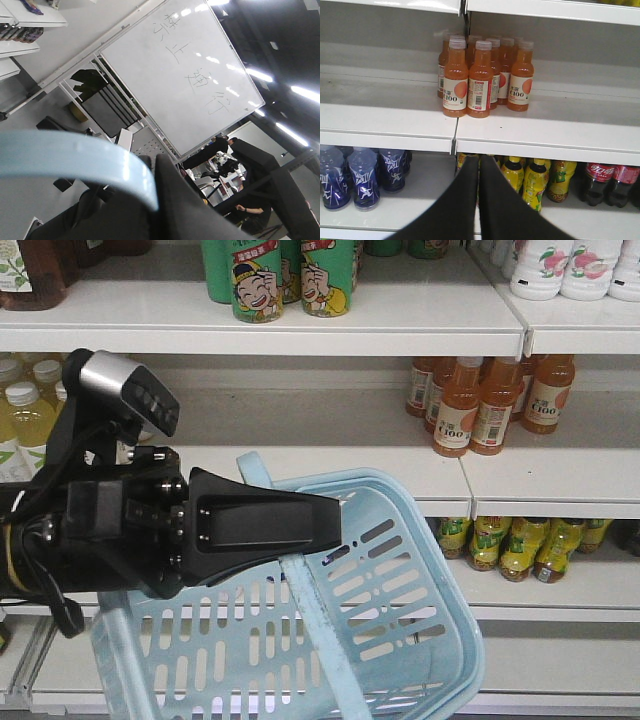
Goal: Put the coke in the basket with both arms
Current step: 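Lift the basket off the shelf with the left gripper and pull back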
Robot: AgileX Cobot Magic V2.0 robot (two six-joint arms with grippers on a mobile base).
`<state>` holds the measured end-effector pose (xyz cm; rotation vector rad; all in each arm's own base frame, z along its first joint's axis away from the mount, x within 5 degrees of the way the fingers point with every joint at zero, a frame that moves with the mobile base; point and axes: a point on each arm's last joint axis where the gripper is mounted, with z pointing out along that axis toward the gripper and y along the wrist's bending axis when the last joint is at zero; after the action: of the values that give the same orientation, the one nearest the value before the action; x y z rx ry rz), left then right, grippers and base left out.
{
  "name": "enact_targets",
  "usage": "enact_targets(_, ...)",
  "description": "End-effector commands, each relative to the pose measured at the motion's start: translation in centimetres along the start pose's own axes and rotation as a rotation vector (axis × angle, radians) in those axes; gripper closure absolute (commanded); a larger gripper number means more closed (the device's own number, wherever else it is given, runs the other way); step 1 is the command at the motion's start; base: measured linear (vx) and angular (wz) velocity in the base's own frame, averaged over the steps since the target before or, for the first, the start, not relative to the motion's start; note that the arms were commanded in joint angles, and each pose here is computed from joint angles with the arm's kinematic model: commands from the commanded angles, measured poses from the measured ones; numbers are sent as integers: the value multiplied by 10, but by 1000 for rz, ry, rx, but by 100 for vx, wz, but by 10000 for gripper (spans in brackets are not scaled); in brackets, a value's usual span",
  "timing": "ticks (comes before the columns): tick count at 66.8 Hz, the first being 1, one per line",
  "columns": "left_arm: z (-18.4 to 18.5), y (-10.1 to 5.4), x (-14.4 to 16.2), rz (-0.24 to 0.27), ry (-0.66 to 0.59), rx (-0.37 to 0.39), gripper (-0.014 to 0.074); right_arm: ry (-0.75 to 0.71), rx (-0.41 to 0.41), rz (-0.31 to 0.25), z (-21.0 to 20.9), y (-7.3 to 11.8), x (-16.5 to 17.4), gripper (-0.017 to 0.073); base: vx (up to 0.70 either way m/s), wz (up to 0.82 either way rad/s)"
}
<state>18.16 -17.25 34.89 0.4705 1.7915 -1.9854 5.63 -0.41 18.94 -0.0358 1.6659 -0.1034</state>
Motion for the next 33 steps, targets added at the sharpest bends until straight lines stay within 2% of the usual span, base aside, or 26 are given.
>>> enact_targets(1, -2, -34, 4, 33, 52, 225, 601, -75, -4, -22, -1, 1, -5, 564, 0, 0)
enact_targets(33, -2, -33, 5, 38, 64, 217, 601, -75, -4, -22, -1, 1, -5, 564, 0, 0)
